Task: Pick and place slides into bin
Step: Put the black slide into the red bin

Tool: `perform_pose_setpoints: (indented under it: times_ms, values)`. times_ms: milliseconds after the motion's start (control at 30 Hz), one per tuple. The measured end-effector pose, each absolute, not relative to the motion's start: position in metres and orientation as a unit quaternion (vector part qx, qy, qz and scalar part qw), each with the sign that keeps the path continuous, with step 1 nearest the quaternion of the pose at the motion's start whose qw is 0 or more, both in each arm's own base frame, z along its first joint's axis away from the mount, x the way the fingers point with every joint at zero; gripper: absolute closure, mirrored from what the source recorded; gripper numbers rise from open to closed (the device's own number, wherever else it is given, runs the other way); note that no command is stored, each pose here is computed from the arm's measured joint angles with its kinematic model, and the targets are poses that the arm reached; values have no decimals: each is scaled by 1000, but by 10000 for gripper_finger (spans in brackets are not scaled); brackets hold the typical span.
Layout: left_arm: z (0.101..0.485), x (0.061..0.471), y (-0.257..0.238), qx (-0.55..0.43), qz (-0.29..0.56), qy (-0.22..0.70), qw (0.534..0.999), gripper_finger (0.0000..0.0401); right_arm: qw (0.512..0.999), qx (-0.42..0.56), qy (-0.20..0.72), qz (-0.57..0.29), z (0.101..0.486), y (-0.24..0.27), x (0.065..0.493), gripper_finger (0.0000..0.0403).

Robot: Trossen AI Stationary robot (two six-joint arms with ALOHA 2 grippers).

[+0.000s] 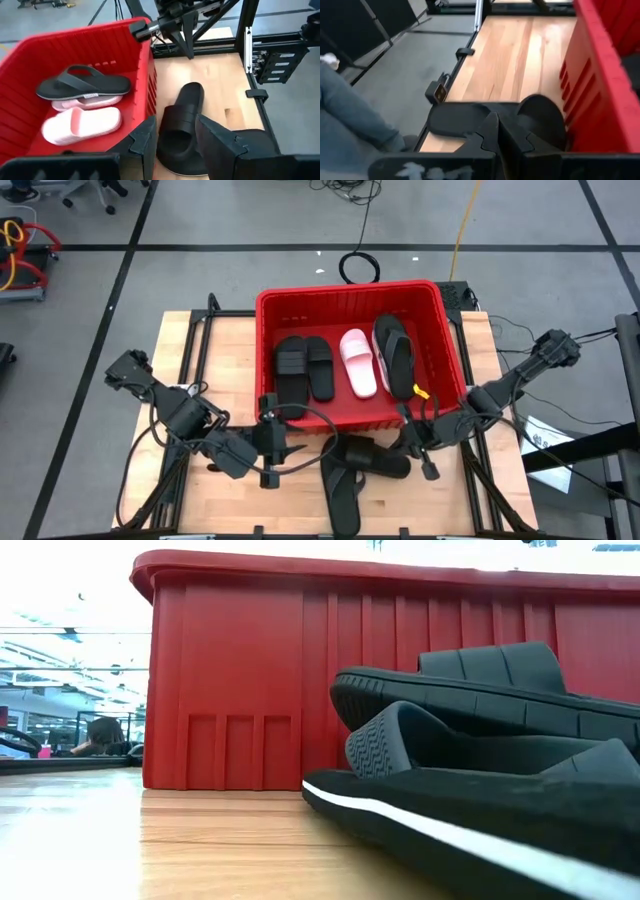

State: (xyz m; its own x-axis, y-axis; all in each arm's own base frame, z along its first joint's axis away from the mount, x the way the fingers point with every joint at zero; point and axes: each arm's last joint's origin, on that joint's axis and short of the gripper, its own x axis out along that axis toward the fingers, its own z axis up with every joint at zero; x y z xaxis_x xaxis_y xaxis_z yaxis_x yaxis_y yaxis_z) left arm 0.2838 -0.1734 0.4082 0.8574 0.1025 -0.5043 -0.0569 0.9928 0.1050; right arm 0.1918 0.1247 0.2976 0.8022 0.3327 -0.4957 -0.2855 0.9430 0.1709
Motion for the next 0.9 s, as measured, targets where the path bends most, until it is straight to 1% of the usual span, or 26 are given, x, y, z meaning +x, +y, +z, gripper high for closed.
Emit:
perform_pose_setpoints:
  times_ms: [67, 233, 433, 533, 667, 900]
  values:
    - [399, 286, -175, 24, 40, 268, 962, 267, 944, 36, 281, 167, 295, 127, 189, 403]
    - [365, 294, -183, -50, 5, 292, 955, 267, 940, 31, 288, 180, 294, 132, 184, 403]
    - [317, 298, -198, -121, -36, 276, 953, 267, 937, 27, 288, 194, 294, 137, 180, 403]
    - [297, 293, -206, -160, -42, 272, 948, 268, 936, 25, 289, 201, 294, 140, 178, 403]
    - [276, 286, -217, -212, -29, 262, 941, 267, 930, 16, 300, 211, 292, 144, 173, 403]
    - [233, 307, -247, -265, -47, 242, 932, 267, 915, 12, 342, 212, 285, 148, 164, 403]
